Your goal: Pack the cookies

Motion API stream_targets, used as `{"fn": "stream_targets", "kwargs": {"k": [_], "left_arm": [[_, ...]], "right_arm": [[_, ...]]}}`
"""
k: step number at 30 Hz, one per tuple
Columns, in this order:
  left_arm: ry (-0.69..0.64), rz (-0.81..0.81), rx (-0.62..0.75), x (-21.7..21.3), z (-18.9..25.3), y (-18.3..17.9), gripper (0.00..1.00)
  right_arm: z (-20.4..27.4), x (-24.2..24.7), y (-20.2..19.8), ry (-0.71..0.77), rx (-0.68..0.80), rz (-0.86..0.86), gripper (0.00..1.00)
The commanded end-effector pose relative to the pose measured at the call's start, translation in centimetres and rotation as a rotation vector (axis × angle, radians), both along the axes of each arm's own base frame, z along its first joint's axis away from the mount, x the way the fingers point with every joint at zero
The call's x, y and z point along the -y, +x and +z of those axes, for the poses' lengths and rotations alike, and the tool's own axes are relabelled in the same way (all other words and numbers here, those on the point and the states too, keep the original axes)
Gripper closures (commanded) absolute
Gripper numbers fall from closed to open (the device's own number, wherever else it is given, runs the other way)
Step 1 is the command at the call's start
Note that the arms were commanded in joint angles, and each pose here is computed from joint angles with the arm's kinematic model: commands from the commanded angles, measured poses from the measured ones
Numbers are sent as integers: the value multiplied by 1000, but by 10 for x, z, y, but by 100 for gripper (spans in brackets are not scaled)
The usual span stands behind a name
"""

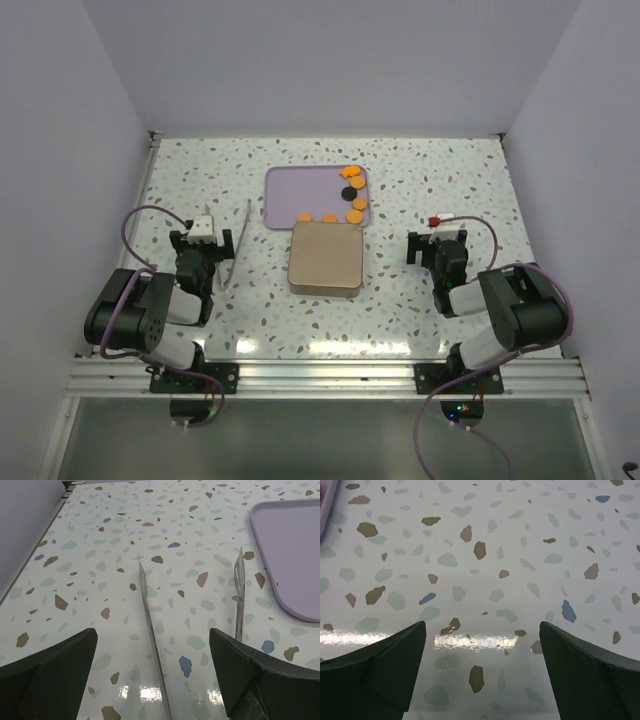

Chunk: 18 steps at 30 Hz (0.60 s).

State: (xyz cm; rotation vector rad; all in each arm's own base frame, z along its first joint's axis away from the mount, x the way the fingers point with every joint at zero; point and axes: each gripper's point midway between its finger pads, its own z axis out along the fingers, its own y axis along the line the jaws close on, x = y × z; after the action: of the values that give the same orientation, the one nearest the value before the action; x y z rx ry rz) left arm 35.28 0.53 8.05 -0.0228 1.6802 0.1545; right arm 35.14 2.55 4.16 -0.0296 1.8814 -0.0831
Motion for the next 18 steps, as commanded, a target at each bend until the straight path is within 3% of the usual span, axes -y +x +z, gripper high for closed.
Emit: {"fn": "stream_targets", "kwargs": {"k": [1,18], "left_arm": [[2,7,133,-2,35,11,0],[2,7,133,-2,35,11,0]], "right_arm": [[40,-7,39,9,103,32,1],[40,1,41,20,105,4,1]]}}
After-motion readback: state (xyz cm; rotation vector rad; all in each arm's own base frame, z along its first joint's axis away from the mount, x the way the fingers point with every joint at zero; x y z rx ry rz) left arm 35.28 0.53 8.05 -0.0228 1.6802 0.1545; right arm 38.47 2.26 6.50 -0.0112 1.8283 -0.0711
